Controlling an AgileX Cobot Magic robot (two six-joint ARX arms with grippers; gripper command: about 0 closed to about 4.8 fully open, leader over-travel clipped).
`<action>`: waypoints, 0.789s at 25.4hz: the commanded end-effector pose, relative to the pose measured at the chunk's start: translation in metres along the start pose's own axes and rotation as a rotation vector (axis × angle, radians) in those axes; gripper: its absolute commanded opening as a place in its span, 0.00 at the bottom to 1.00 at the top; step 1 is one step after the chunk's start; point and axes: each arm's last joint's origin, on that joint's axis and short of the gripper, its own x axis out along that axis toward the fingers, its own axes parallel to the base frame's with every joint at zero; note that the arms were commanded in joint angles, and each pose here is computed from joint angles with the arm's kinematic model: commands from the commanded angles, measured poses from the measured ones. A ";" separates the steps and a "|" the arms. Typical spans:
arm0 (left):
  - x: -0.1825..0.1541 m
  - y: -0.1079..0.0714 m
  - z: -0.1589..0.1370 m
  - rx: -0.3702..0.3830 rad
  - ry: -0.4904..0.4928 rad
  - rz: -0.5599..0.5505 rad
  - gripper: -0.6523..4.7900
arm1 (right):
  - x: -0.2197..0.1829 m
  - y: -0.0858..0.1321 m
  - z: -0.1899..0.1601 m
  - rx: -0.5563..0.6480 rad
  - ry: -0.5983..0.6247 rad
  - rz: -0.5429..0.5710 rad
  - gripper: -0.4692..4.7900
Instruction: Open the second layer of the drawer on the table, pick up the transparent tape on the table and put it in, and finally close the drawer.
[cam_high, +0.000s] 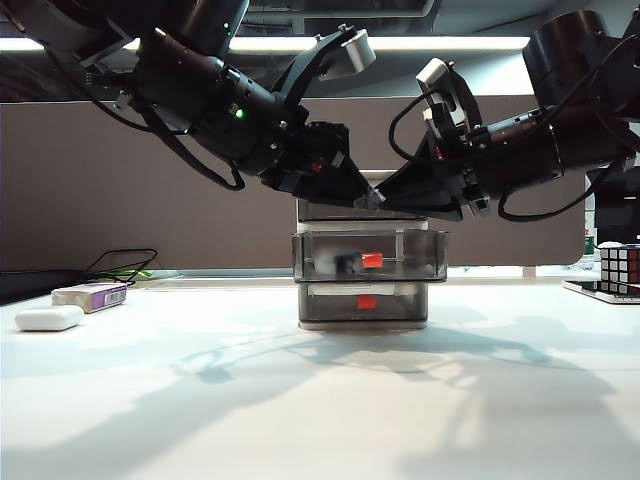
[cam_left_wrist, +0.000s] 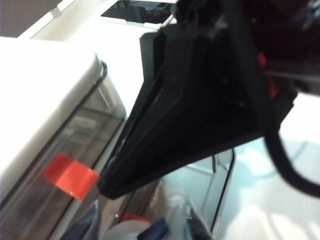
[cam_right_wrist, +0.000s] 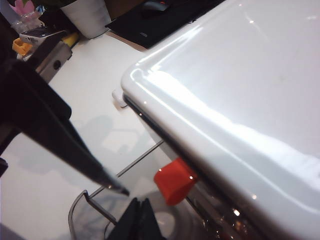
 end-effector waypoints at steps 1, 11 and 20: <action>-0.007 0.001 0.005 -0.026 0.009 0.035 0.51 | 0.000 0.001 0.004 -0.015 -0.016 0.008 0.08; -0.074 -0.009 0.033 -0.062 0.137 0.026 0.11 | 0.000 0.001 0.004 -0.014 -0.016 0.008 0.08; -0.043 -0.017 0.001 -0.135 0.243 -0.168 0.11 | 0.000 0.001 0.004 -0.005 -0.015 0.009 0.08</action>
